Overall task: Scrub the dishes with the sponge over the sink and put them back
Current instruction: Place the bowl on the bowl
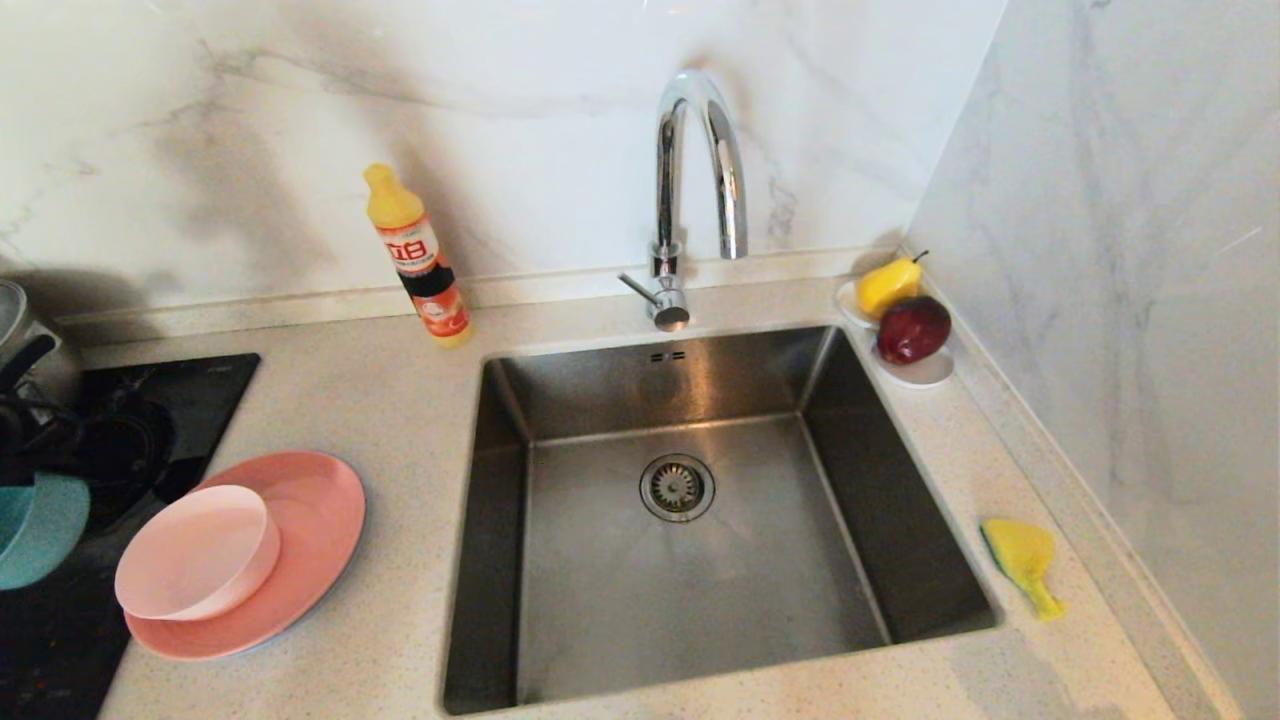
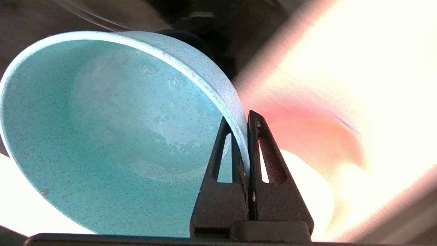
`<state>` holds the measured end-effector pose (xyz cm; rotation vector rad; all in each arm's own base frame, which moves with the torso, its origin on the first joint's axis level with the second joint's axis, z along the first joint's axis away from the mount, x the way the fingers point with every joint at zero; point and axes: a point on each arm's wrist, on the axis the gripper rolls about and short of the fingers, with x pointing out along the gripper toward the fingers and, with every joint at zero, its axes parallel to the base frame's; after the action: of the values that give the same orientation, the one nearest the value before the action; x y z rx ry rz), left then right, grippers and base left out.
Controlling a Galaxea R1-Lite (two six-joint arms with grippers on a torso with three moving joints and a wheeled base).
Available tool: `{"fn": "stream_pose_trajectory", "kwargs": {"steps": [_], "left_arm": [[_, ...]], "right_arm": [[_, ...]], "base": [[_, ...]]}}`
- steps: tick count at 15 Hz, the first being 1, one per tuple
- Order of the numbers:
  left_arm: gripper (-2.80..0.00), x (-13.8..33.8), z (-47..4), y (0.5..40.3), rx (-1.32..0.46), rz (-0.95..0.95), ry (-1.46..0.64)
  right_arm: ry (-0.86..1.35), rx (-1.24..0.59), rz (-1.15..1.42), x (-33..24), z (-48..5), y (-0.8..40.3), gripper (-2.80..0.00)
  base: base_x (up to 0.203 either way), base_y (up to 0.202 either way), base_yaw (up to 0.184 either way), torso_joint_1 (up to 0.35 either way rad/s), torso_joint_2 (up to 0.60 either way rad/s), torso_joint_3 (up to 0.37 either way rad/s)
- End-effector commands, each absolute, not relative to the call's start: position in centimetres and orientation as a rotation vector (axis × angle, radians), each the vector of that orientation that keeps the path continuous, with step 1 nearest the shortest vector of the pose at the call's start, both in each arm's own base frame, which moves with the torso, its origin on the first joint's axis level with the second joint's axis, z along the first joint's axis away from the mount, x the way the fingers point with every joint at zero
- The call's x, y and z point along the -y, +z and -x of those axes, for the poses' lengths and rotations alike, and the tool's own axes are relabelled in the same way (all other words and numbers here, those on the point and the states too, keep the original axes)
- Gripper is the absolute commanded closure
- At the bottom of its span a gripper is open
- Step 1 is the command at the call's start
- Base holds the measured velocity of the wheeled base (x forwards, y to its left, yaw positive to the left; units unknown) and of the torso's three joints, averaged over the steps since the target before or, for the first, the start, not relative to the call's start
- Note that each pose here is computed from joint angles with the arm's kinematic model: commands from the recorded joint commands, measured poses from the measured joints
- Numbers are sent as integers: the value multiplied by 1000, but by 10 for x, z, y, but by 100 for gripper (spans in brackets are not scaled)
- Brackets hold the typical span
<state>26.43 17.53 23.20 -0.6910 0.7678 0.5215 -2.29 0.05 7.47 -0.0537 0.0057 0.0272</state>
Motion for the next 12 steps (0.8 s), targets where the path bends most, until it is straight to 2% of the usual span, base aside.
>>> {"fn": "stream_pose_trajectory", "kwargs": {"steps": [1, 4, 6, 12], "left_arm": [[0, -140, -261, 263, -727, 647, 436], [0, -91, -274, 263, -784, 610, 354], [0, -69, -280, 250, -843, 580, 354], [0, -58, -286, 210, -880, 550, 364]], "right_arm": [[28, -5, 55, -1, 23, 75, 0], [28, -5, 55, -1, 23, 75, 0], [28, -5, 55, -1, 23, 75, 0], [28, -7, 54, -1, 23, 75, 0]], "base": [[0, 0, 0, 0, 0, 0], [0, 0, 0, 0, 0, 0], [0, 0, 0, 0, 0, 0], [0, 0, 0, 0, 0, 0]]}}
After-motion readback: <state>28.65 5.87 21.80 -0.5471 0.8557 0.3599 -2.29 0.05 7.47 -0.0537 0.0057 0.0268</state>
